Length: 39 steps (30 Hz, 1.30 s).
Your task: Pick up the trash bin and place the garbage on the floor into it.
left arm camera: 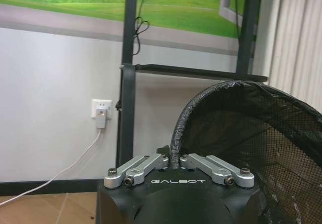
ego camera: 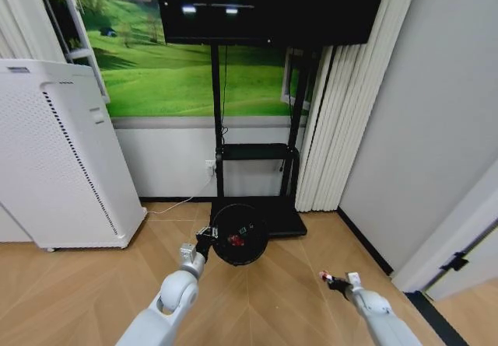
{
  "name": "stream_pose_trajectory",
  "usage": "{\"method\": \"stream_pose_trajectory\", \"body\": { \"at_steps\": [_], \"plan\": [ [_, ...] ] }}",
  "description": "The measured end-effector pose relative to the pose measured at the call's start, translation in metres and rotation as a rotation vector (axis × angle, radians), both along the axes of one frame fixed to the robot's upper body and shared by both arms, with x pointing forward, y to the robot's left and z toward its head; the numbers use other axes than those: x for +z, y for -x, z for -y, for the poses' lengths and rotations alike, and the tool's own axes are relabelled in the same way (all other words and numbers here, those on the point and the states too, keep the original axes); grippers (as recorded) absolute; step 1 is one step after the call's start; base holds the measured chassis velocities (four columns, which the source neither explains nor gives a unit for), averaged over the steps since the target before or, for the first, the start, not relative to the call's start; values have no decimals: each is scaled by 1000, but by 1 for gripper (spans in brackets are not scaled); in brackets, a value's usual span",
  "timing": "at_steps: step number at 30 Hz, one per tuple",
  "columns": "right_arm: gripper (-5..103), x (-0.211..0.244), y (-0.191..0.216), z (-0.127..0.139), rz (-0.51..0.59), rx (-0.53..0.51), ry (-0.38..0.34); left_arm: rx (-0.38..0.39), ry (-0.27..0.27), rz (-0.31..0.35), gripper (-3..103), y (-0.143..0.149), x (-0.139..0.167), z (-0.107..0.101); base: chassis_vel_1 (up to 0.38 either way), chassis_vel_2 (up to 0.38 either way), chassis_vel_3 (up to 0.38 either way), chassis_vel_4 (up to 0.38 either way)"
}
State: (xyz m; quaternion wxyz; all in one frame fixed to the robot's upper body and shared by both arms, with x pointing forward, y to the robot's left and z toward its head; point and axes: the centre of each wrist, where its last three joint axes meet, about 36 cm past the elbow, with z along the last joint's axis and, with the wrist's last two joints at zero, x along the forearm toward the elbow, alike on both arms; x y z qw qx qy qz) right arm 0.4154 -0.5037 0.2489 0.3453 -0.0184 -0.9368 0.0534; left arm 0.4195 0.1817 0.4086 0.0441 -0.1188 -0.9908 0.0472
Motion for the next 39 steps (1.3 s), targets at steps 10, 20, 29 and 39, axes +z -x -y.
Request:
{"method": "stream_pose_trajectory", "body": {
  "at_steps": [10, 20, 29, 39],
  "plan": [
    [25, 162, 22, 17, 357, -31, -92, 179, 26, -102, 4, -28, -39, -18, 0, 0, 0, 0],
    [25, 275, 23, -78, 536, 277, -177, 149, 63, -160, 4, -35, -38, 14, 0, 0, 0, 0],
    [25, 285, 33, -190, 494, 612, -265, 57, 43, -173, 4, -44, -48, 61, 0, 0, 0, 0],
    [25, 246, -3, -236, 413, 678, -253, 10, 77, -175, 4, -47, -46, 93, 0, 0, 0, 0]
  ]
}}
